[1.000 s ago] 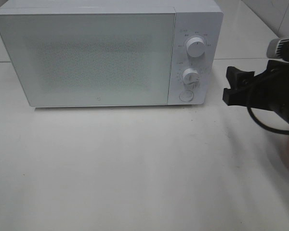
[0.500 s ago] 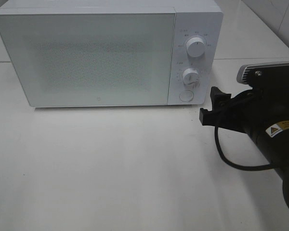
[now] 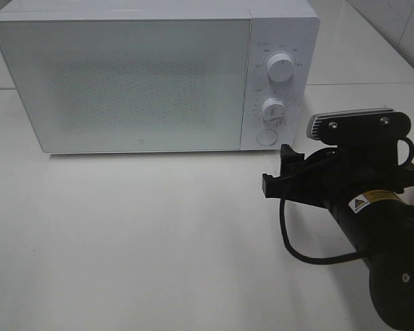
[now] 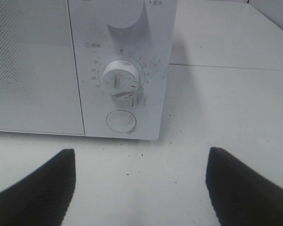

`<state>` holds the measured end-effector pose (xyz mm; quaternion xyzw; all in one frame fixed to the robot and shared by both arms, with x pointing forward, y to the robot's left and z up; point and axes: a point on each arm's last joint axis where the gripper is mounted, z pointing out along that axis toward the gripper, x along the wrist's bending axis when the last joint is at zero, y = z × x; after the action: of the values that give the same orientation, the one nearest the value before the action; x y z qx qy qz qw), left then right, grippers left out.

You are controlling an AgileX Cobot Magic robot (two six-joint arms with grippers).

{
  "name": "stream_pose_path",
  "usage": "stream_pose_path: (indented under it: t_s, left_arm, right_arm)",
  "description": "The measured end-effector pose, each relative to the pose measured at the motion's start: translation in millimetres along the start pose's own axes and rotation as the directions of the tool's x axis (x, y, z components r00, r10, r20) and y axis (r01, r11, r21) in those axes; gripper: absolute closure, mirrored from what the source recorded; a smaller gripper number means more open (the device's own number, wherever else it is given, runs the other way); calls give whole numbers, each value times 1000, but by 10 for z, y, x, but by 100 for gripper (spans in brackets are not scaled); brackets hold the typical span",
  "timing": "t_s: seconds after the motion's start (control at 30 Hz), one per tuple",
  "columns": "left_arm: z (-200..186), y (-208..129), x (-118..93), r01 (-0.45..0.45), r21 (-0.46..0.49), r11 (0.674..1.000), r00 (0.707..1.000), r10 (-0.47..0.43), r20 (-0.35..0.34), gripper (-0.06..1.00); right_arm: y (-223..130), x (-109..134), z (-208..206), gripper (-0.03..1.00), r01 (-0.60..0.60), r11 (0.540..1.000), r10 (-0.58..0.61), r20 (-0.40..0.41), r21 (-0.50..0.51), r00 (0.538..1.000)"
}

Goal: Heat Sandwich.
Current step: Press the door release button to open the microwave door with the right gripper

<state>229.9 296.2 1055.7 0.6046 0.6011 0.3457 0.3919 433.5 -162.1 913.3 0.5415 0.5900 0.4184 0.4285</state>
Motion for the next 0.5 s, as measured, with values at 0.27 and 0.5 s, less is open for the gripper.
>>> stream_pose_path:
  t_s: [0.27,0.5]
  left_arm:
    - [0,0,0,0,0,1000,1000,0,0,-1]
    - [0,0,0,0,0,1000,1000,0,0,-1]
  right_arm:
    - [-18,-6,6,25,-252,968,251,13,8,968]
    - [-19,-3,7,32,-659,752,659,16,4,752]
